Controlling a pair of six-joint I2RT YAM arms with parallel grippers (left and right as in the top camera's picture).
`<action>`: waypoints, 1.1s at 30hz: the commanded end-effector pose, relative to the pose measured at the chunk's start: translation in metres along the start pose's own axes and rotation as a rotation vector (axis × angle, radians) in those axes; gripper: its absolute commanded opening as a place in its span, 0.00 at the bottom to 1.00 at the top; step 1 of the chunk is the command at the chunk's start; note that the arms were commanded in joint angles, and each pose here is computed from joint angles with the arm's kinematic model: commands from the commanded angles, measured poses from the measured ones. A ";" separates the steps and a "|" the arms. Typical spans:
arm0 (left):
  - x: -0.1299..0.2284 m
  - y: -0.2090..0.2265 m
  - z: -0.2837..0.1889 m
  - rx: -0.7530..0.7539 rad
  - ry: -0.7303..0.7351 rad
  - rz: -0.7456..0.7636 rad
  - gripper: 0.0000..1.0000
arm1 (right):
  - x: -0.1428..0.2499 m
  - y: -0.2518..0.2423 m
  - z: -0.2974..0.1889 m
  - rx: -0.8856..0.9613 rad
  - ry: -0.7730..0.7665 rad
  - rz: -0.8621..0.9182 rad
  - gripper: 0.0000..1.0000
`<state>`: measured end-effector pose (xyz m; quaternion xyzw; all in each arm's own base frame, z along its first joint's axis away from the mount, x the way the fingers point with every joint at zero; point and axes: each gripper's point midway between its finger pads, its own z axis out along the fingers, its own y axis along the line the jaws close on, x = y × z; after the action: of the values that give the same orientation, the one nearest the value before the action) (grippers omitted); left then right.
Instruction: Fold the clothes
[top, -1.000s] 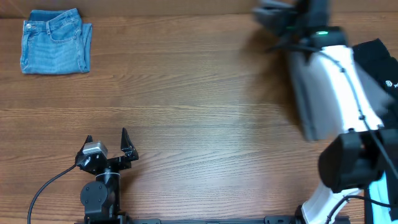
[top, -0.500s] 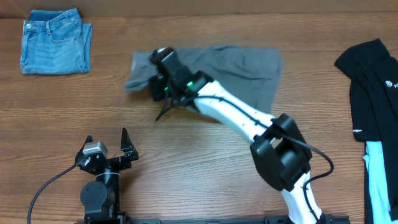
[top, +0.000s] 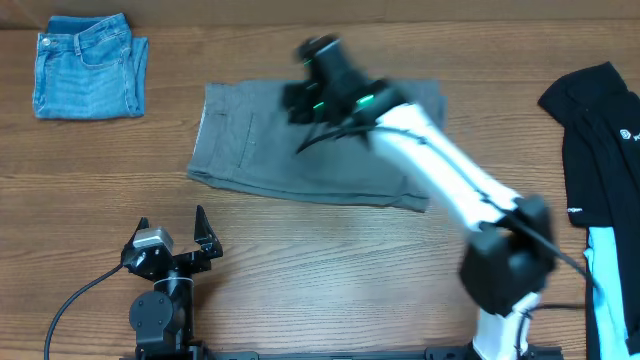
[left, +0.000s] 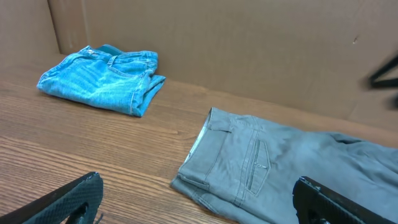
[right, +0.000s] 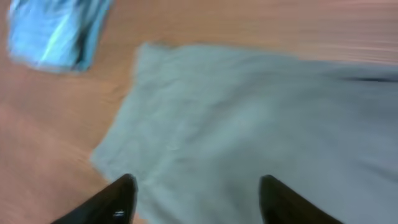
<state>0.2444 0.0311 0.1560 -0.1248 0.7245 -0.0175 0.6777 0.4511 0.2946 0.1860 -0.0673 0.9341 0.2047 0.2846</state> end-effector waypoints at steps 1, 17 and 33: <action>-0.001 -0.002 0.000 0.012 -0.008 0.022 1.00 | -0.031 -0.047 -0.052 0.062 -0.058 0.080 0.82; -0.001 -0.002 0.000 0.012 -0.008 0.022 1.00 | 0.122 -0.186 -0.018 0.360 0.419 0.425 0.12; -0.001 -0.002 0.000 0.012 -0.008 0.022 1.00 | 0.207 -0.224 0.018 0.428 0.540 0.505 0.05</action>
<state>0.2444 0.0311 0.1561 -0.1249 0.7243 -0.0176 0.6778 0.3584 0.1091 0.0025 0.1482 0.9869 0.0627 0.0125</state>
